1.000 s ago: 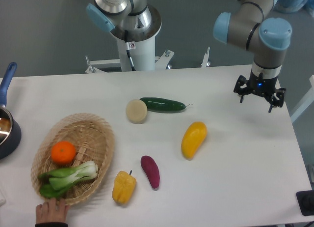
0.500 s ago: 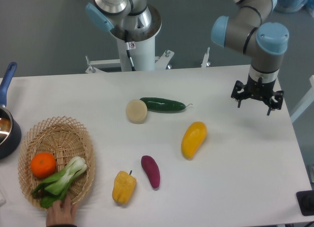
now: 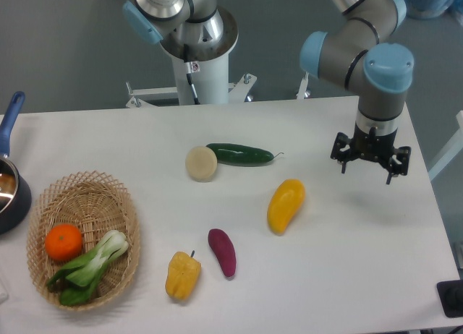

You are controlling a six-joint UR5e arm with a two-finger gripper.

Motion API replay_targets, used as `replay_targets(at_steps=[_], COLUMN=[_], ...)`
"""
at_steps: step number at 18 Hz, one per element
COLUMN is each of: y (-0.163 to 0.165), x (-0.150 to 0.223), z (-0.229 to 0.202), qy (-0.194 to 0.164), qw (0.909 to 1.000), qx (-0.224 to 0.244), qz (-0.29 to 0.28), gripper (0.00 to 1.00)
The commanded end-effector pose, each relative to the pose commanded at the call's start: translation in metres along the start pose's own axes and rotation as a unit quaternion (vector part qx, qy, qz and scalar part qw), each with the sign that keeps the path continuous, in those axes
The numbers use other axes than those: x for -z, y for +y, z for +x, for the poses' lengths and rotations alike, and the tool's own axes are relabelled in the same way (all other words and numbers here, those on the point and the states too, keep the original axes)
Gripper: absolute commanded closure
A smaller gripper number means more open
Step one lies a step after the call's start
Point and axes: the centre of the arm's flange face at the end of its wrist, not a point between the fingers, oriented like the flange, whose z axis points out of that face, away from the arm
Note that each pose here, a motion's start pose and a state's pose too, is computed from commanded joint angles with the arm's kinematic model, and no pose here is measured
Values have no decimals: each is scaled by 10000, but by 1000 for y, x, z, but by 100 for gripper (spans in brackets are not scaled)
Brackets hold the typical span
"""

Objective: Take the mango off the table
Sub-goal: 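Move the open gripper over the yellow mango and lower onto it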

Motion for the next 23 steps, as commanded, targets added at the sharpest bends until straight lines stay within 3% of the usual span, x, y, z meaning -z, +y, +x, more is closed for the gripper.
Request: replay_targets(at_steps=[9, 23], y=[-46, -40], x=[-19, -64], z=[61, 95], qy=[287, 719], qw=[9995, 9967], qx=[122, 161], qz=[-56, -343], gripper=[0, 0])
